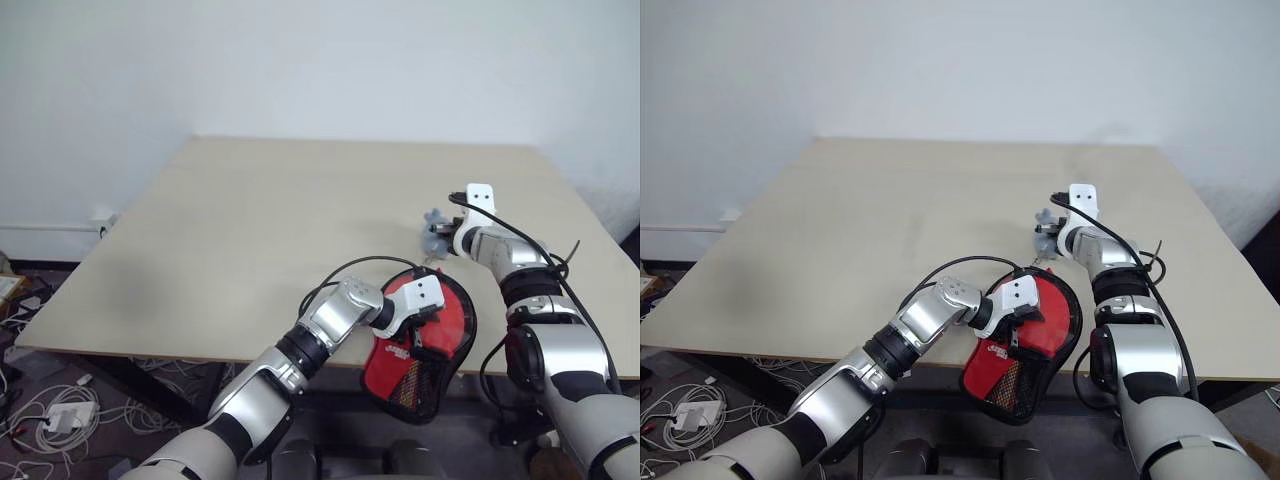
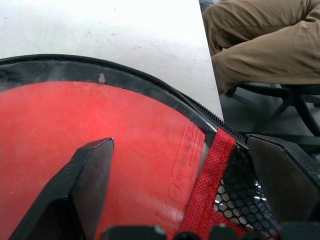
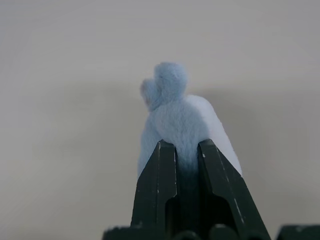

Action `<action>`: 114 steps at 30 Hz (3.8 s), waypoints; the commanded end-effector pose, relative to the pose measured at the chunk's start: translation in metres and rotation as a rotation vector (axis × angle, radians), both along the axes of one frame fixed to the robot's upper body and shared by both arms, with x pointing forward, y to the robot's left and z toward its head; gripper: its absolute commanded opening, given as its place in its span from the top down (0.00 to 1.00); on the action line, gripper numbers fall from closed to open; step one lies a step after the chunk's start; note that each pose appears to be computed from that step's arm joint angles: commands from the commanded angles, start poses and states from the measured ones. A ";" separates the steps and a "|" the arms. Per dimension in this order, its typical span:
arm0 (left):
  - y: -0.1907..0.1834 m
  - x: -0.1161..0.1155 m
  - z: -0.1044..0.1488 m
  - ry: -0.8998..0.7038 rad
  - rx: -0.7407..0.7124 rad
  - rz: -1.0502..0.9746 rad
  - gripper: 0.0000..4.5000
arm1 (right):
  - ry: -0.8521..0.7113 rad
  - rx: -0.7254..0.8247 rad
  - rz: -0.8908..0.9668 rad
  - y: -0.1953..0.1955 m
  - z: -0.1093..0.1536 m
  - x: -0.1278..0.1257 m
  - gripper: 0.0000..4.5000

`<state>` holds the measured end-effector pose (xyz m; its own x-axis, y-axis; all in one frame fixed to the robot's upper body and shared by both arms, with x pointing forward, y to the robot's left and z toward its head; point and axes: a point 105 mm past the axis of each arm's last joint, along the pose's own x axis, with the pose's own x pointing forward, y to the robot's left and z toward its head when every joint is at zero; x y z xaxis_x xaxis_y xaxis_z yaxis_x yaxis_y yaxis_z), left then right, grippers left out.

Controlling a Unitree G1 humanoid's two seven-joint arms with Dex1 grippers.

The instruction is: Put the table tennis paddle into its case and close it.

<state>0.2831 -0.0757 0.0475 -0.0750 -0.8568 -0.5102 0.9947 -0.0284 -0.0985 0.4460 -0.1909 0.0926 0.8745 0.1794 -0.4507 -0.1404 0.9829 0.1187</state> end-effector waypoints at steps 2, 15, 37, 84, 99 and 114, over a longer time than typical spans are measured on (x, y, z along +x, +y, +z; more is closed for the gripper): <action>0.030 0.000 -0.050 0.114 0.199 0.103 0.00 | -0.189 -0.020 -0.101 -0.047 0.060 -0.001 0.99; 0.027 0.003 -0.052 0.127 0.197 0.140 0.00 | -0.092 -0.059 -0.152 -0.088 0.038 -0.098 0.99; 0.019 -0.004 -0.054 0.140 0.202 0.093 0.00 | 0.191 -0.046 0.166 -0.063 0.007 -0.245 0.99; 0.019 0.003 -0.055 0.150 0.216 0.099 0.00 | 0.214 0.228 0.601 0.031 -0.004 -0.330 0.22; 0.012 0.030 -0.018 0.166 -0.016 0.205 0.00 | -0.101 -0.008 0.270 -0.040 0.034 -0.227 0.00; 0.100 0.118 0.066 -0.134 -0.239 0.421 0.00 | -0.307 -0.137 0.239 -0.027 0.051 -0.172 0.00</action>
